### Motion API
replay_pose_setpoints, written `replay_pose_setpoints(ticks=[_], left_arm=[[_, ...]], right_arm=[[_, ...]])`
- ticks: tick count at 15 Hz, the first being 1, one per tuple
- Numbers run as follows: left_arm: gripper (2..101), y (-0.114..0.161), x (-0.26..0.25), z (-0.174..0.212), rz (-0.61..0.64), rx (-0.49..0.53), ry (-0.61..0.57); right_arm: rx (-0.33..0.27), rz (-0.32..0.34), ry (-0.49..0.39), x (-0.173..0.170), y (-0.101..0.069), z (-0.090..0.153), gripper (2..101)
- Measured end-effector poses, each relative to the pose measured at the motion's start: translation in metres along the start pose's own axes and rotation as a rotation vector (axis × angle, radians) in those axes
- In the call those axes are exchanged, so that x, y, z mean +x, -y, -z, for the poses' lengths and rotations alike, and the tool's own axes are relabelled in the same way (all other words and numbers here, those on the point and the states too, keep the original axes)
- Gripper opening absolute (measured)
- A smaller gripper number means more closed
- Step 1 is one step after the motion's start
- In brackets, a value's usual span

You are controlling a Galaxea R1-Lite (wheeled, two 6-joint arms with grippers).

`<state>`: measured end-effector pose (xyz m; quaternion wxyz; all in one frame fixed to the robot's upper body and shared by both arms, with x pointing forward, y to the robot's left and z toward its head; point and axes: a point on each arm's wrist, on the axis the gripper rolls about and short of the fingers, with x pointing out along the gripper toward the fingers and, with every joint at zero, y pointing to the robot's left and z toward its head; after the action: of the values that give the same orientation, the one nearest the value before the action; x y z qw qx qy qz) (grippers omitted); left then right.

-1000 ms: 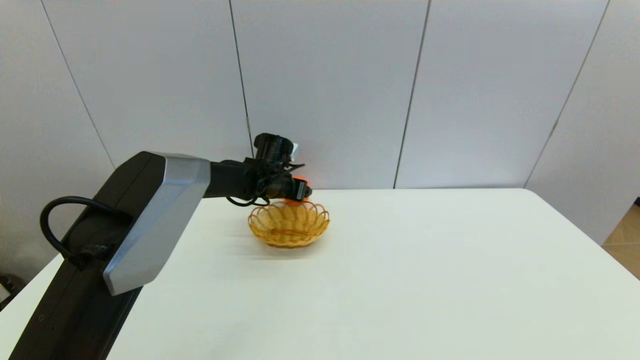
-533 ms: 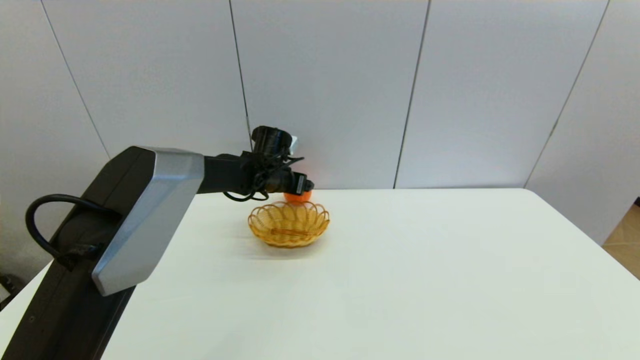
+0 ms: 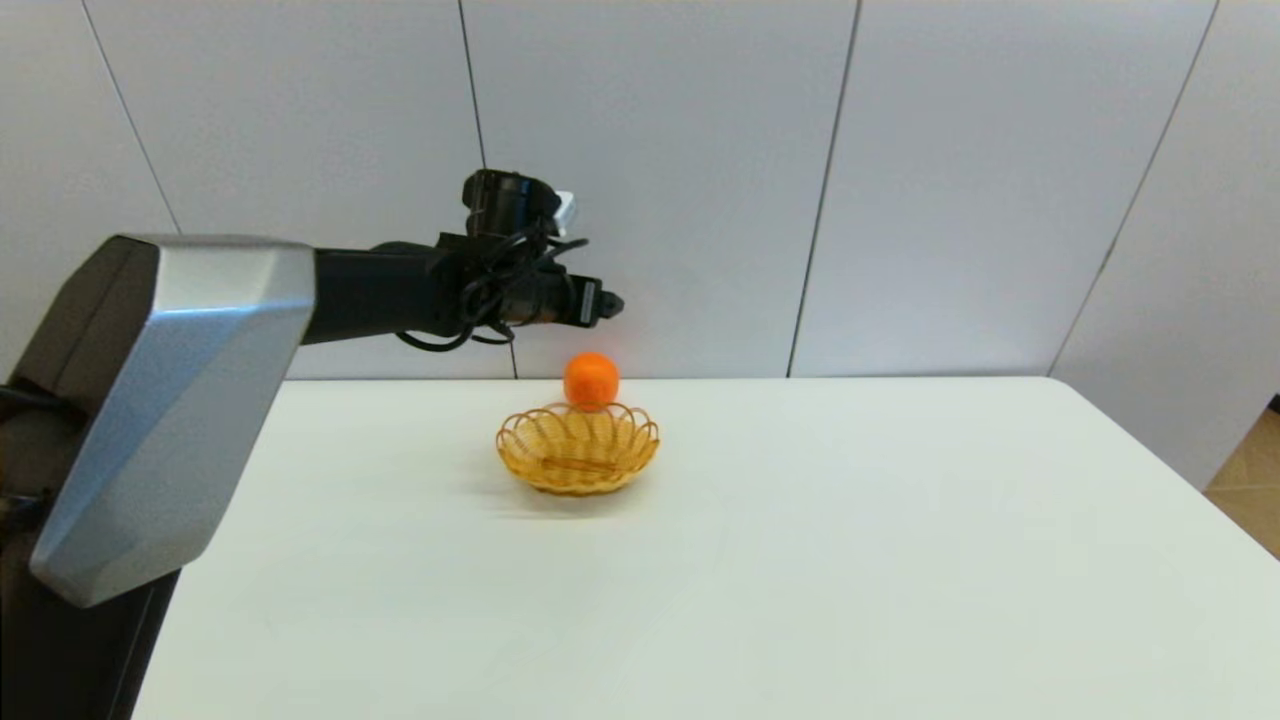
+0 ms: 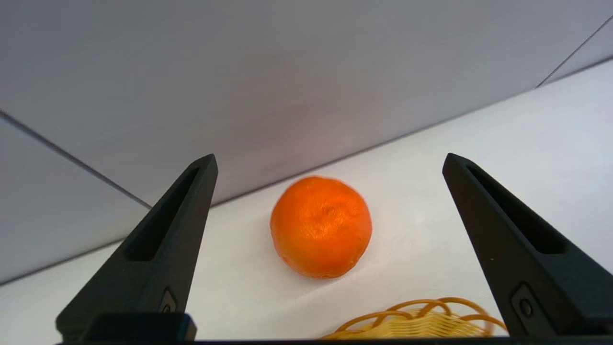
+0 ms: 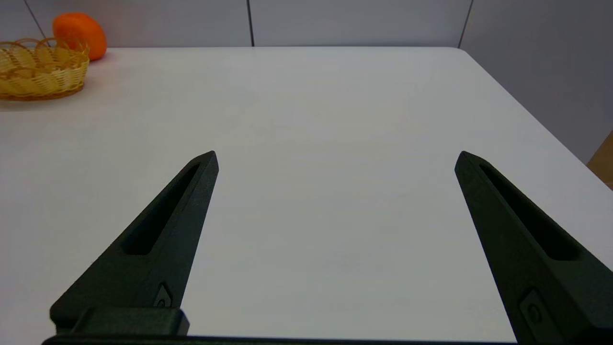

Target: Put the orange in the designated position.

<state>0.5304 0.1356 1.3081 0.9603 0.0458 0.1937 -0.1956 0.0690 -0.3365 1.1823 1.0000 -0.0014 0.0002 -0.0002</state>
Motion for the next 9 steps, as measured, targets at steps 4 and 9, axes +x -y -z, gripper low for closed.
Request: replay_pose_setpoints(ticks=[4, 9], left_arm=[[96.4, -0.004, -0.045, -0.026, -0.006, 0.006, 0.060], [97.0, -0.012, -0.120, -0.037, -0.023, 0.012, 0.086]], right_arm=[[0.000, 0.000, 0.000, 0.000, 0.000, 0.000, 98.0], [0.000, 0.001, 0.001, 0.000, 0.000, 0.000, 98.0]])
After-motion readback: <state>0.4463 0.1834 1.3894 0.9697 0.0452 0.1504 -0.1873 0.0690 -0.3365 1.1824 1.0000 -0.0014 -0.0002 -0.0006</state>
